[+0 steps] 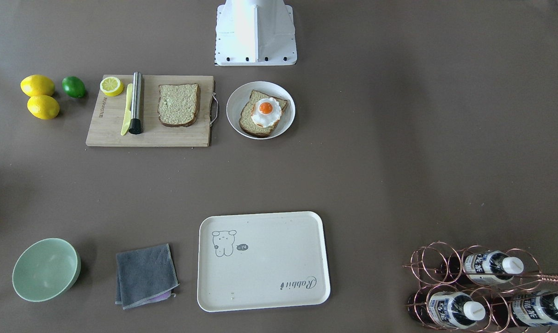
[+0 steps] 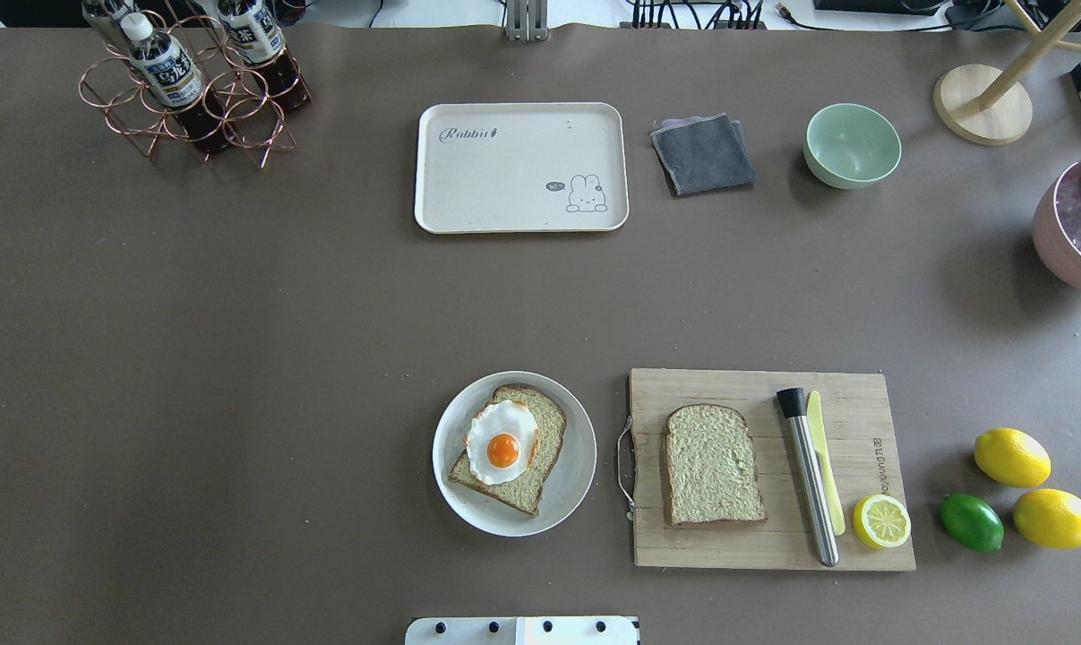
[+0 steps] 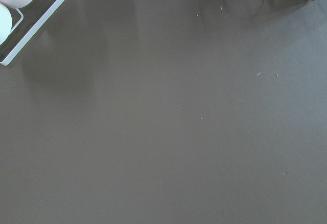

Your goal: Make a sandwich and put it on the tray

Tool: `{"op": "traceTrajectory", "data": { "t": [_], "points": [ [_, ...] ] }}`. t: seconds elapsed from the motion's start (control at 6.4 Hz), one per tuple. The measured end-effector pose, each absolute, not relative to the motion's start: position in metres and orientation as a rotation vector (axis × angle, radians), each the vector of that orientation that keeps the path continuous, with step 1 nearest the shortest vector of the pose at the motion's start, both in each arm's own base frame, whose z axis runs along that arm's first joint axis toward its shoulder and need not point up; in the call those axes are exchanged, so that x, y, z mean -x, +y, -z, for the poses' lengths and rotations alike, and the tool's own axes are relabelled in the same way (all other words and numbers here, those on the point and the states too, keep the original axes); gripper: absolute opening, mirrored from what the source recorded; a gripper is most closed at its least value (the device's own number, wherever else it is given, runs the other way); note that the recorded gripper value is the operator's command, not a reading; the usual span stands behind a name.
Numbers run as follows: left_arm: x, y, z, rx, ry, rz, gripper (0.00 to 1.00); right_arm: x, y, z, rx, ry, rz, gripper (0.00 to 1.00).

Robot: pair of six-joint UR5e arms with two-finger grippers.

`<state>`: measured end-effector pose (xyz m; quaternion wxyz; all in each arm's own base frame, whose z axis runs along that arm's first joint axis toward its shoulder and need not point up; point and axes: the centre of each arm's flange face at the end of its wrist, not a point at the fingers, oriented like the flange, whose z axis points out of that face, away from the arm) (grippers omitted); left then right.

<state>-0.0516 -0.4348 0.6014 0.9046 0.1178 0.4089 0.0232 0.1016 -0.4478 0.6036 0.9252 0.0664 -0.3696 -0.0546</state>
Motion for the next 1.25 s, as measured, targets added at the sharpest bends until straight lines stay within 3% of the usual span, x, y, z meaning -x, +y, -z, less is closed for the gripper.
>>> {"op": "traceTrajectory", "data": {
  "t": [0.78,1.25],
  "points": [
    [0.02,-0.439,-0.564,-0.402,0.94,-0.081,0.98,-0.058,-0.464,-0.528,-0.264,-0.792,0.222,1.0],
    [-0.005,-0.438,-0.526,-0.441,1.08,0.059,0.98,0.004,-0.47,-0.48,-0.397,-0.942,0.144,1.0]
  ]
}}
